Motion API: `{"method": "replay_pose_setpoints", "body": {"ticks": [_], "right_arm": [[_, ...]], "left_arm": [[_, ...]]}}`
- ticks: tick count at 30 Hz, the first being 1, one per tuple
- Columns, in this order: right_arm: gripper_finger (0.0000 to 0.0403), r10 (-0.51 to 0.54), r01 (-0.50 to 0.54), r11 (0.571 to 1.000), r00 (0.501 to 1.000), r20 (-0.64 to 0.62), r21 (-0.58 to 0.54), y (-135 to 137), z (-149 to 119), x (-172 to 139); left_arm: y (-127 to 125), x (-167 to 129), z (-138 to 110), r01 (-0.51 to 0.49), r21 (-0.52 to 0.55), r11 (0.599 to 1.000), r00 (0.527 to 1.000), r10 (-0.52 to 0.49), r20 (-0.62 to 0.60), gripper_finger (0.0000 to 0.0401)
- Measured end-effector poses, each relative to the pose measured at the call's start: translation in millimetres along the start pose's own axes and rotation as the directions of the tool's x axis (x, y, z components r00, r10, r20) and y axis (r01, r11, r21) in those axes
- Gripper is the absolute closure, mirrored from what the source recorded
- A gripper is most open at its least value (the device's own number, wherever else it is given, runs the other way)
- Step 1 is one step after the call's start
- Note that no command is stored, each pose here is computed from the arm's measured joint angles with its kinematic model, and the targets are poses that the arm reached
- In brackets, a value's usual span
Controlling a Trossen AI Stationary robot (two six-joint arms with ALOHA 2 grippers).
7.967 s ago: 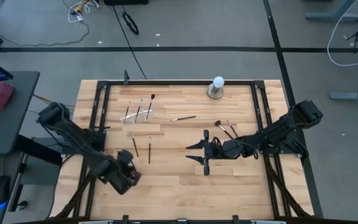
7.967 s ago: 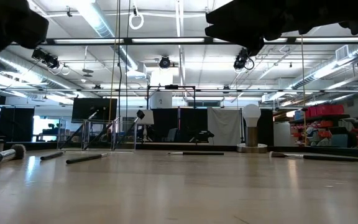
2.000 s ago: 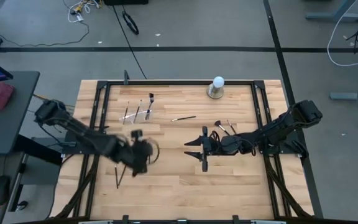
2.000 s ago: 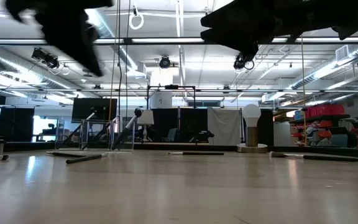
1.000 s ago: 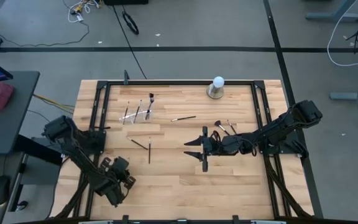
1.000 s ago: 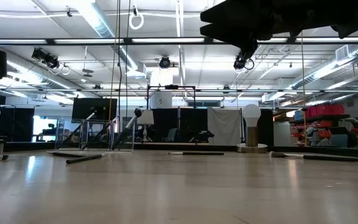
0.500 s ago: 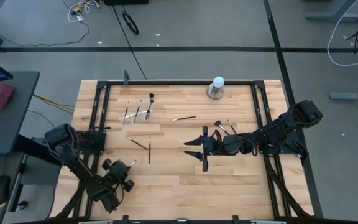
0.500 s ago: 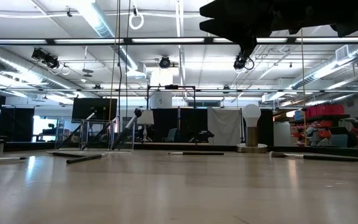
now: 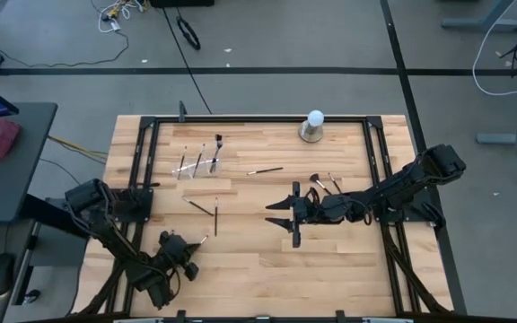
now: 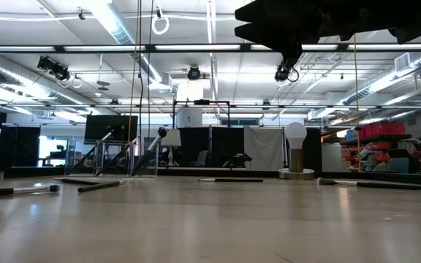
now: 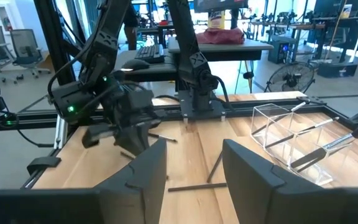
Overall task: Put items in baskets/containers
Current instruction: Put the black eyeshadow brush into the left section of the transparent organizer
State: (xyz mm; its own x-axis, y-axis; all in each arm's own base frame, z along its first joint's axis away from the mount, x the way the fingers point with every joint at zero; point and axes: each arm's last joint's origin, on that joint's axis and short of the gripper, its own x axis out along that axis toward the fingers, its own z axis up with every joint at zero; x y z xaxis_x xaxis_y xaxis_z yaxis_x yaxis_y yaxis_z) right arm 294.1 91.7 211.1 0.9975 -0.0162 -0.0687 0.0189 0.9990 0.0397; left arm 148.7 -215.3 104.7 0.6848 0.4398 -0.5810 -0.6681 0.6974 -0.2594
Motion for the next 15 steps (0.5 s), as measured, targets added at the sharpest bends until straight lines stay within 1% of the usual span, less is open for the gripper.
{"method": "replay_pose_setpoints", "body": {"ticks": [2,4,7,10,12,15], "right_arm": [[0.0245,0.0,0.0,1.0,1.0,-0.001,0.0,0,0,0],[0.0245,0.001,-0.001,1.0,1.0,-0.001,0.002,0,0,0],[0.0245,0.001,-0.001,1.0,1.0,-0.008,0.005,0,-1,0],[0.0245,0.0,0.0,1.0,1.0,-0.011,0.006,0,-1,0],[0.0245,0.0,0.0,1.0,1.0,-0.017,0.003,0,-2,0],[0.0245,-0.001,0.001,1.0,1.0,-0.017,0.003,0,-2,0]], "left_arm": [[-3,-2,7,0.033,0.014,0.999,0.998,-0.034,0.059,0.04],[-3,-3,13,0.038,0.036,0.999,0.995,-0.041,0.087,0.0398],[-6,-2,21,0.024,0.07,0.997,0.998,-0.028,0.06,0.0398],[-9,-1,21,0.039,0.101,0.994,0.998,-0.043,0.044,0.0391],[-14,-1,18,0.064,0.138,0.988,0.998,-0.066,0.004,0.037],[-20,-3,15,0.114,0.21,0.971,0.993,-0.108,-0.039,0.0318]]}}
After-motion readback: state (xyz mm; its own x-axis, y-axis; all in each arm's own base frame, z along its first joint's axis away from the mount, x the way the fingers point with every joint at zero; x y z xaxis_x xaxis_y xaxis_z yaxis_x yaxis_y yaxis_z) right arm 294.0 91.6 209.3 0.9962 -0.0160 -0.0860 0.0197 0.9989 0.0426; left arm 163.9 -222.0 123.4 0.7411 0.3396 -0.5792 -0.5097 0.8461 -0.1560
